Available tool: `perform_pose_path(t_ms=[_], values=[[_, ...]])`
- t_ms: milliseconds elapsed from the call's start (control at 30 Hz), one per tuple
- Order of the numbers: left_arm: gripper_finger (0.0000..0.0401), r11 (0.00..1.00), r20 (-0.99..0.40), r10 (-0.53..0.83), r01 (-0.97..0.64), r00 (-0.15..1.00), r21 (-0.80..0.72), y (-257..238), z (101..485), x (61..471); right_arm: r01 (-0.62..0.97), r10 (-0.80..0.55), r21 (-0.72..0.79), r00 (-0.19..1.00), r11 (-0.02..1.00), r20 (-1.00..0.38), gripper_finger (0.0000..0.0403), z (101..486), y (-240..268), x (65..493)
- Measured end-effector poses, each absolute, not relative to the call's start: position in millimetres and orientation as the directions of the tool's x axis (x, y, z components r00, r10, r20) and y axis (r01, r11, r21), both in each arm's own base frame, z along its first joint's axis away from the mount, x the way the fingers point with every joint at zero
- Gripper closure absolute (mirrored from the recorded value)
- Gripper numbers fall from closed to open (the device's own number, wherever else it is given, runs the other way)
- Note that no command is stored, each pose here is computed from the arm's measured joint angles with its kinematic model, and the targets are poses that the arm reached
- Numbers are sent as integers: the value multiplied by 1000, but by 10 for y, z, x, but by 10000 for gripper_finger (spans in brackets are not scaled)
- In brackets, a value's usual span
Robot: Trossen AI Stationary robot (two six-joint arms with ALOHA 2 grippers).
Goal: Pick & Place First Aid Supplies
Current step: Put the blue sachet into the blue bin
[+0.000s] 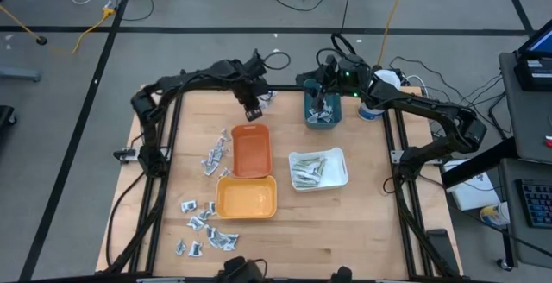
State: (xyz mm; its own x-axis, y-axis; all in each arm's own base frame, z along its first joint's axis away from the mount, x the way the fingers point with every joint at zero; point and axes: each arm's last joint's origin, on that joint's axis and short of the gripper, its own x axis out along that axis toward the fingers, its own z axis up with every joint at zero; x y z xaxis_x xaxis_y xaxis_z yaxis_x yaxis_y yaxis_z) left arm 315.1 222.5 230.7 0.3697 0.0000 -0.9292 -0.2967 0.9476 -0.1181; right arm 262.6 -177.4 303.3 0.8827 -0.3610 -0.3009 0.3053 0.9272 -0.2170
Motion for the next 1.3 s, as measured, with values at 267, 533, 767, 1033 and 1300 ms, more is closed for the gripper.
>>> perform_pose_path(t_ms=[267, 533, 767, 1033, 1300], values=[[400, 969, -727, 33, -201, 686, -145, 2024, 2368, 2825, 227, -241, -82, 924, 971, -296, 198, 3031, -1737, 2639], [401, 977, -386, 24, -104, 922, -187, 1792, 2369, 2716, 140, -131, 14, 956, 990, -263, 197, 3057, -1622, 2711], [401, 989, -219, 2, -35, 976, -147, 1641, 2482, 2856, 90, -85, 16, 979, 996, -183, 191, 3116, -1443, 2869], [401, 994, -127, -1, -13, 992, -105, 1496, 2589, 2971, 127, -112, 83, 979, 988, -169, 191, 3077, -1382, 2975], [401, 997, -125, -28, 19, 992, -68, 1407, 2683, 3053, 79, -62, 113, 987, 990, -145, 192, 3079, -1335, 3019]])
